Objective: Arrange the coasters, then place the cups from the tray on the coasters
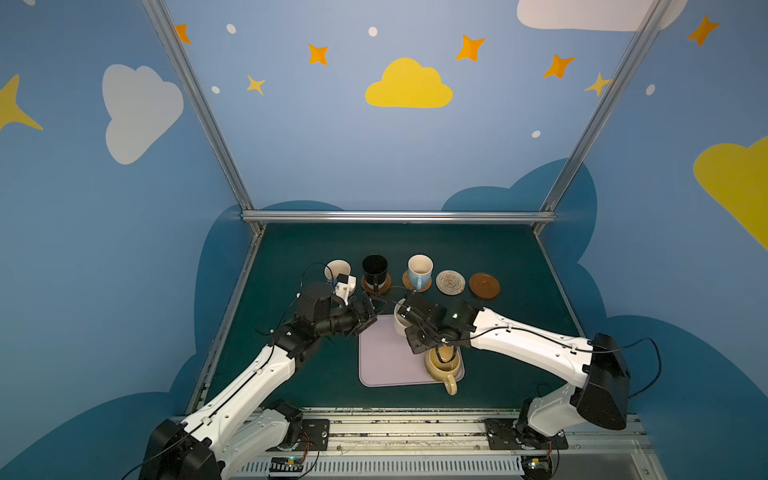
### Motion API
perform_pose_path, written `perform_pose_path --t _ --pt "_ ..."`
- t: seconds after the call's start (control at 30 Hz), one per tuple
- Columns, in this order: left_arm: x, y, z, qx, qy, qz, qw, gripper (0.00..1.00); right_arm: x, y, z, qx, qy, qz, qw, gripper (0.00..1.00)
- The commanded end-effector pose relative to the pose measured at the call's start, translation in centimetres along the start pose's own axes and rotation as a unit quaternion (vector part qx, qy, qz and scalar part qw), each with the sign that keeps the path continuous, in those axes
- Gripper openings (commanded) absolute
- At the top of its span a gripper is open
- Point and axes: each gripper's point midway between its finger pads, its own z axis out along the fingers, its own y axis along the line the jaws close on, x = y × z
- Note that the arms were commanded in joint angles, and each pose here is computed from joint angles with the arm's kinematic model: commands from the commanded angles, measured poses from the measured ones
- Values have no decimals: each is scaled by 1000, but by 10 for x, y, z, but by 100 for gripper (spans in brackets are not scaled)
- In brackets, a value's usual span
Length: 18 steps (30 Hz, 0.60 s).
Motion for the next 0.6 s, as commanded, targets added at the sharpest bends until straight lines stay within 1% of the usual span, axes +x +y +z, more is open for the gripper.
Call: perform_pose_path --t 0.0,0.17,0.4,0.57 --pt "-8 -14 2 1 -3 36 999 100 -35 -4 -36 -10 -71 15 997 0" --pt "-18 -27 6 9 -14 51 999 100 -42 -18 -42 -10 -78 32 996 0" --pt "-19 -36 21 3 4 58 998 100 -48 -40 -45 -5 -96 63 993 0" --pt "-18 -39 30 -4 12 66 998 100 -50 -57 -46 1 -124 83 989 0"
